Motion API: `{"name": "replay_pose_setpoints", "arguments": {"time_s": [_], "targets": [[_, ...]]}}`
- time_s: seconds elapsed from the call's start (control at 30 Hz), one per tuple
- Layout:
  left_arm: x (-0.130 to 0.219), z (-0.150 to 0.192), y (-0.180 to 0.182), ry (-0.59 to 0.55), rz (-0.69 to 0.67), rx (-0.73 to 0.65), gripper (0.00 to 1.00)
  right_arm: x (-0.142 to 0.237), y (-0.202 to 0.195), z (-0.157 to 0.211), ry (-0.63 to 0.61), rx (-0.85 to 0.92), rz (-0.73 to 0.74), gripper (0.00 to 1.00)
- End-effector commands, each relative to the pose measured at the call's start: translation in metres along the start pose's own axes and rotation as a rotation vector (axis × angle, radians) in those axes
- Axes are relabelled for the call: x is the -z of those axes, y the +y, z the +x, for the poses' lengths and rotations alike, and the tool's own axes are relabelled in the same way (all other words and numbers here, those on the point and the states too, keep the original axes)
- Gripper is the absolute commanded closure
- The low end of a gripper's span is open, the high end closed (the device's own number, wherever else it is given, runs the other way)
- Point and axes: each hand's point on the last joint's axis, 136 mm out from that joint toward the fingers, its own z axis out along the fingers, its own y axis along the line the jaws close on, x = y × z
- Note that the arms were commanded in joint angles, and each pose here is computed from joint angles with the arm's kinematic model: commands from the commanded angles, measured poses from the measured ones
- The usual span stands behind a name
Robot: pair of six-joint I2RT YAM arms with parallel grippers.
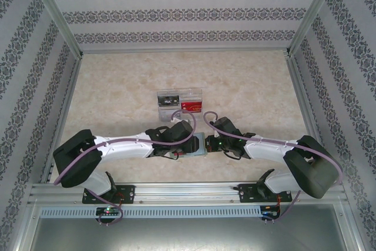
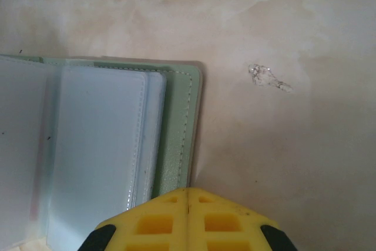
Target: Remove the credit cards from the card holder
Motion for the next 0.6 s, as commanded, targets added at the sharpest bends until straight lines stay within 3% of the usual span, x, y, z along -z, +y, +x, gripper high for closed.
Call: {"name": "replay_pose_setpoints", "arguments": {"time_s": [0.0,0.27,0.57], "targets": [[-0.003,-0.005,-0.029,-0.004,0.063,-0.057,0.48,0.003,0.001,-0.010,-0.028,-0.021,0.002,1.00],[-0.006,-0.005,-0.036,0.003,0.065,-0.072,0.52,0.008,-0.003,-0.012,-0.048,-0.028,0.006,1.00],[0.015,-0.004,0.020,-0.039,-0.059,-0.032,0.63,0.015,0.013,-0.017,-0.078,0.031,-0.052,0.99]]}}
